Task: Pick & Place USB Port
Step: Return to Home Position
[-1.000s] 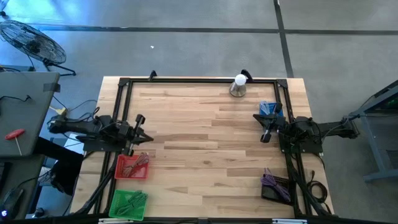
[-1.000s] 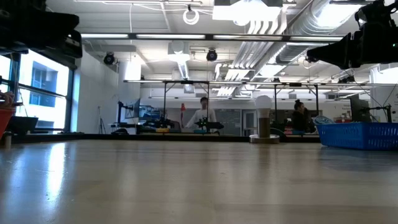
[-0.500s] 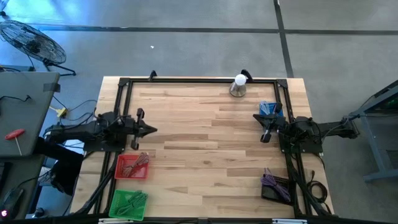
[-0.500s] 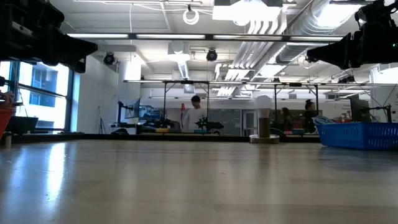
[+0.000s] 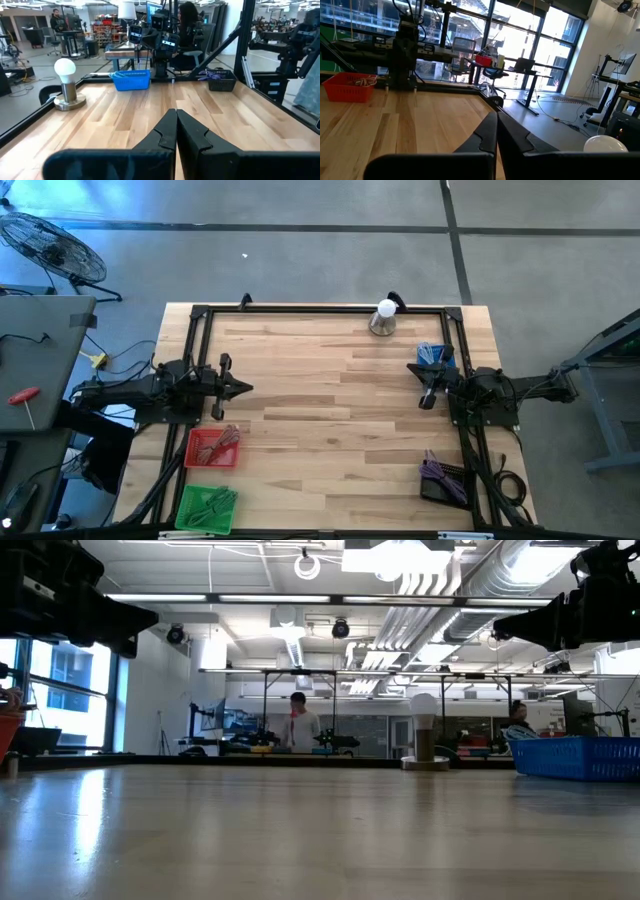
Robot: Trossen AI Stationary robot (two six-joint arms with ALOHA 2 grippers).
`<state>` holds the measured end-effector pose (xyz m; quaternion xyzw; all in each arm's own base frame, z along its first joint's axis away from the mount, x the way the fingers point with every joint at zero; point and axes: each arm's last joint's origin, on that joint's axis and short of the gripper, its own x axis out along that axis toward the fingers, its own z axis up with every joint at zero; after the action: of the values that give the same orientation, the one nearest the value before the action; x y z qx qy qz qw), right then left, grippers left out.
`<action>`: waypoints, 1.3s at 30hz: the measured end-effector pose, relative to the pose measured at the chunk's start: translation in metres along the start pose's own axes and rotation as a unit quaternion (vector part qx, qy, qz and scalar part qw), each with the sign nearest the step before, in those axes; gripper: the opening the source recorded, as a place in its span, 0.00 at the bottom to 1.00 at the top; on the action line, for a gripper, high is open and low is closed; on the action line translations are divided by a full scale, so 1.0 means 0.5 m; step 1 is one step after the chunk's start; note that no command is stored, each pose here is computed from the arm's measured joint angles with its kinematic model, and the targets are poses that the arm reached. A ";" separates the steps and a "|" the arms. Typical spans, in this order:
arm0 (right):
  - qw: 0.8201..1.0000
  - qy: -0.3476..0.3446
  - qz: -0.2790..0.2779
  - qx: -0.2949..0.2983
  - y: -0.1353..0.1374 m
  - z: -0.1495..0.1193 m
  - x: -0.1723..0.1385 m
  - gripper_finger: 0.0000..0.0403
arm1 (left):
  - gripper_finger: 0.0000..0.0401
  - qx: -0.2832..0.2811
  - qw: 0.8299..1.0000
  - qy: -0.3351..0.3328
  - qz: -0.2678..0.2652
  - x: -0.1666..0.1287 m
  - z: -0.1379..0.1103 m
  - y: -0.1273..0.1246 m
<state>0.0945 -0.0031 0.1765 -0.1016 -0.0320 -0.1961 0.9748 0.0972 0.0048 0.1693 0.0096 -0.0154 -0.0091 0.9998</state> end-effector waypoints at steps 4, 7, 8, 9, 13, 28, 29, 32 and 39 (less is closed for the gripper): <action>1.000 0.000 0.000 0.000 0.000 0.000 0.000 0.01 | 0.00 0.001 1.000 0.000 0.004 0.000 0.000 0.000; 1.000 0.000 0.000 0.000 0.000 0.000 0.000 0.01 | 0.00 0.001 1.000 0.000 0.005 0.000 0.000 0.001; 1.000 0.000 0.000 0.000 0.000 0.000 0.000 0.00 | 0.00 0.001 1.000 0.000 0.005 0.000 0.000 0.001; 1.000 0.000 0.000 0.000 0.000 0.000 0.000 0.00 | 0.00 0.001 1.000 0.000 0.005 0.000 0.000 0.001; 1.000 0.000 0.000 0.000 0.000 0.000 0.000 0.01 | 0.00 0.001 1.000 0.000 0.005 0.000 0.000 0.001; 1.000 0.000 0.000 0.000 0.000 0.000 0.000 0.01 | 0.00 0.001 1.000 0.000 0.005 0.000 0.000 0.001; 1.000 0.000 0.000 0.000 0.000 0.000 0.000 0.01 | 0.00 0.001 1.000 0.000 0.005 0.000 0.000 0.001; 1.000 0.000 0.000 0.000 0.000 0.000 0.000 0.01 | 0.00 0.001 1.000 0.000 0.005 0.000 0.000 0.001; 1.000 0.000 0.000 0.000 0.000 0.000 0.000 0.01 | 0.00 0.001 1.000 0.000 0.005 0.000 0.000 0.001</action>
<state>0.0945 -0.0031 0.1765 -0.1016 -0.0322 -0.1962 0.9748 0.0972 0.0051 0.1693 0.0103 -0.0154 -0.0037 0.9998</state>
